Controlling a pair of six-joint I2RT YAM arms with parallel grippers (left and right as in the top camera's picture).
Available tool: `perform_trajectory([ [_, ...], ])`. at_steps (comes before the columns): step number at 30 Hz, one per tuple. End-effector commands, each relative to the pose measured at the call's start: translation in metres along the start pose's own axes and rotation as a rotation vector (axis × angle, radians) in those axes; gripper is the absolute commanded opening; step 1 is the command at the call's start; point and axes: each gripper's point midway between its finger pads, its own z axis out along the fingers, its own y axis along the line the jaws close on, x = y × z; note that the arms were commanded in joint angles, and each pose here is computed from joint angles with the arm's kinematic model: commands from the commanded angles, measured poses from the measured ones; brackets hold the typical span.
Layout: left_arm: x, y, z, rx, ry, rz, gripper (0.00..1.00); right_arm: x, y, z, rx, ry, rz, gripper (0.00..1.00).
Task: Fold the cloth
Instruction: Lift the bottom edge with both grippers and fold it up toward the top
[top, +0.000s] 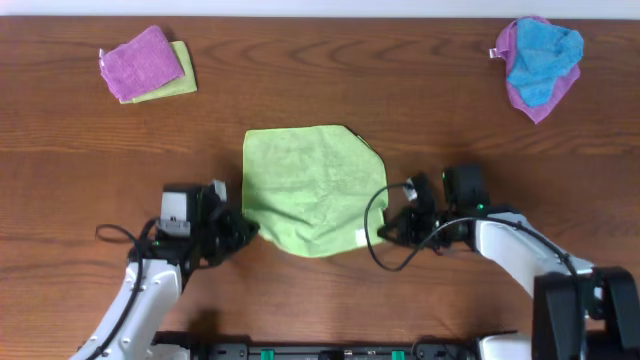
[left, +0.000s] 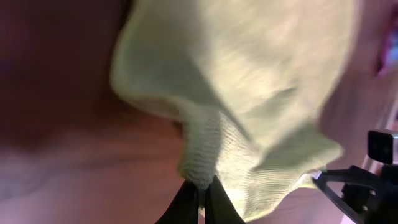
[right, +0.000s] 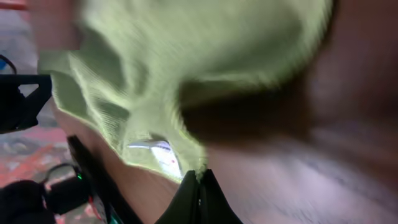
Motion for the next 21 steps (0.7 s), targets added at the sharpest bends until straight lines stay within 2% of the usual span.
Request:
perform_trajectory([
  [1, -0.026, -0.022, -0.011, 0.016, -0.064, 0.076, 0.06, -0.021, 0.026, -0.013, -0.052, -0.053, -0.041, 0.02],
  [10, -0.063, -0.027, -0.019, -0.044, -0.207, 0.144, 0.06, -0.071, 0.039, -0.025, -0.033, -0.224, -0.067, 0.01],
  [21, -0.09, -0.026, 0.011, -0.053, -0.181, 0.162, 0.06, -0.116, 0.037, -0.037, 0.017, -0.417, -0.061, 0.02],
])
